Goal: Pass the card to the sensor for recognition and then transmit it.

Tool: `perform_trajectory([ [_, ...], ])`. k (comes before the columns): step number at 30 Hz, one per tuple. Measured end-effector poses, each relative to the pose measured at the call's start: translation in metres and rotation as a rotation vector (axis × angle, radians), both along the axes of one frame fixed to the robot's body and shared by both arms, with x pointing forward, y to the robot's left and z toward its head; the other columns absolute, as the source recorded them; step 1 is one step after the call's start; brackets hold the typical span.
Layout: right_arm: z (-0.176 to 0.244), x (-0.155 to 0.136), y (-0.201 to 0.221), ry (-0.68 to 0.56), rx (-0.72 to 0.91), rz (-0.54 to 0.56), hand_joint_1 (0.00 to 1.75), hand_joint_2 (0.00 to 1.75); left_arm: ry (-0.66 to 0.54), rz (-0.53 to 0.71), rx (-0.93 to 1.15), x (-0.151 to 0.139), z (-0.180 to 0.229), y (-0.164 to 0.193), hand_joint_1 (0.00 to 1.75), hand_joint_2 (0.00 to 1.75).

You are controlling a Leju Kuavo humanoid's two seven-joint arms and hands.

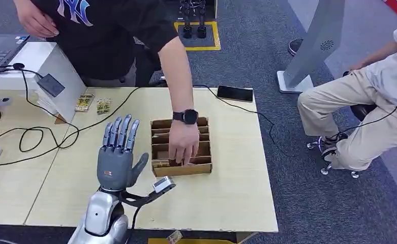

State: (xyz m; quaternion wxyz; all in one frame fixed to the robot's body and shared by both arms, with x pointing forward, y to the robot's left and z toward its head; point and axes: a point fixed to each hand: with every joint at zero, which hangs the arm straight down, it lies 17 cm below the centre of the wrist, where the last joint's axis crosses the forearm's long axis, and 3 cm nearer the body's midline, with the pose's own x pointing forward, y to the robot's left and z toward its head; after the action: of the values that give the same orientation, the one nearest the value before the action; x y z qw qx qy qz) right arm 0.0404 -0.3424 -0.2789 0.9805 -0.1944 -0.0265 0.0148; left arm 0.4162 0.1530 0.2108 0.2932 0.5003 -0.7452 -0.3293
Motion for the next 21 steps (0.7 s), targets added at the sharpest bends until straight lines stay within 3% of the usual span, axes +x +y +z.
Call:
perform_trajectory([
  [21,0.000,0.000,0.004,-0.001,0.008,0.003,0.00,1.75,0.091,-0.004,0.047,0.005,-0.039,-0.006,0.00,1.75],
])
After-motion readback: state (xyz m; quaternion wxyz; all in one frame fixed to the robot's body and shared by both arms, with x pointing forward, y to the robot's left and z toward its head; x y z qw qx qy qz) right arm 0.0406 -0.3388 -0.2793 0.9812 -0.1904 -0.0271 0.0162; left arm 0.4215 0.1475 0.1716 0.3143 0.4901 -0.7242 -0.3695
